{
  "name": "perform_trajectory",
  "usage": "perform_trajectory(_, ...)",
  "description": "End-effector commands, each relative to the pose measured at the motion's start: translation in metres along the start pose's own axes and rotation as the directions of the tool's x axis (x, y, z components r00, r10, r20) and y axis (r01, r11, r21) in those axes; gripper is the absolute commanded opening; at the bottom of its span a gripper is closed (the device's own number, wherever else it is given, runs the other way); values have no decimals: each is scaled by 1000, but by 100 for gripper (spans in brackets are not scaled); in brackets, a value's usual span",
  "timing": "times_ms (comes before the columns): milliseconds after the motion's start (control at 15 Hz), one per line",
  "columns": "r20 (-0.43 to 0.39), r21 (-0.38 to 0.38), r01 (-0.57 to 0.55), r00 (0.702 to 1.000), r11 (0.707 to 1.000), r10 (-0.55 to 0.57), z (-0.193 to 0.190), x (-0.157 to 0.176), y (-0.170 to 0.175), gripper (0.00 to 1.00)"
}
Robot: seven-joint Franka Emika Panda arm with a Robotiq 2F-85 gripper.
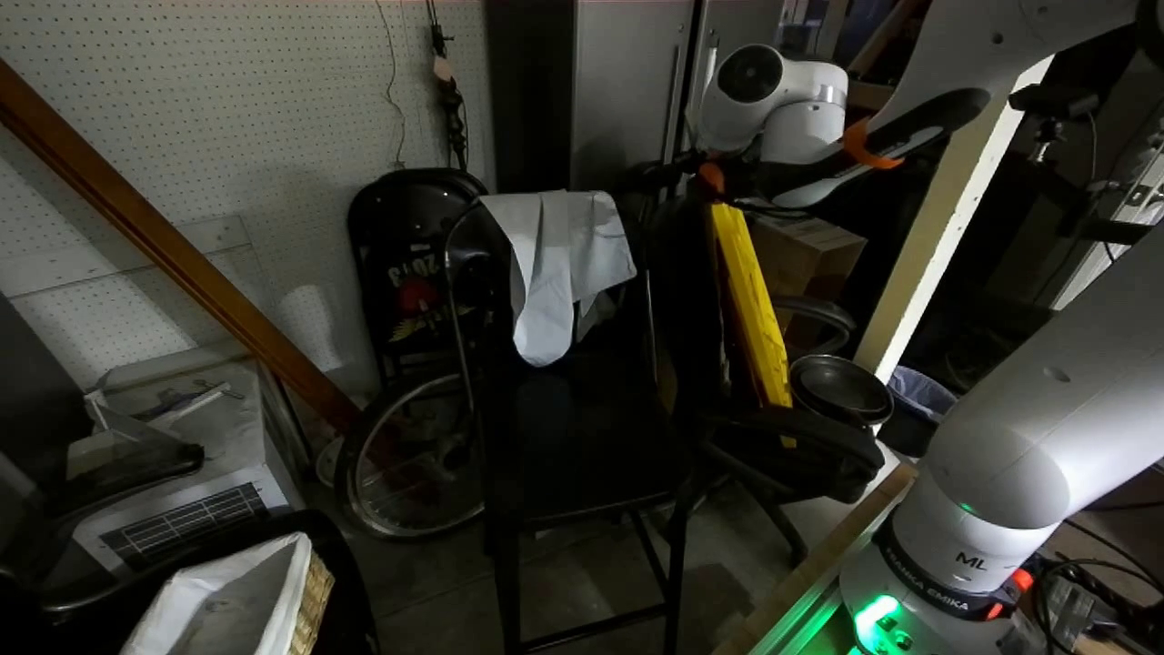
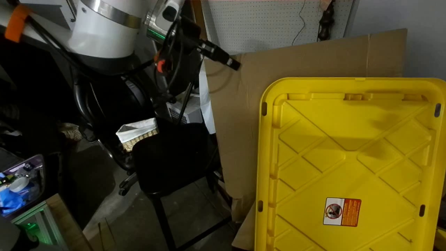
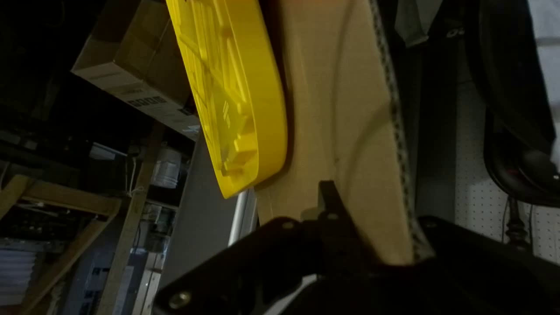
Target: Move the cardboard to the left
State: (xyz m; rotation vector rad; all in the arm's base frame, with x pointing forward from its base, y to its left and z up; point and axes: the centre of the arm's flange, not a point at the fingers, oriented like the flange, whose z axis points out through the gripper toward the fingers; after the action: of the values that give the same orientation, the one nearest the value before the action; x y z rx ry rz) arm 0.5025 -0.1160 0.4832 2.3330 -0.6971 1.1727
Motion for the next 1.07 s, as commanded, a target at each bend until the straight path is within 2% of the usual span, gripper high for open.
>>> perform_trajectory(0, -114, 7, -36, 993, 999, 36, -57, 1, 12, 1)
perform_trajectory(400, -228, -5, -46, 973, 999, 43, -116, 1, 17, 1)
perform_trajectory(667, -290, -15, -41, 956, 999, 35, -153, -13, 16, 1)
perform_trajectory(1000, -401, -26, -91, 913, 995, 73, -192, -25, 16, 1)
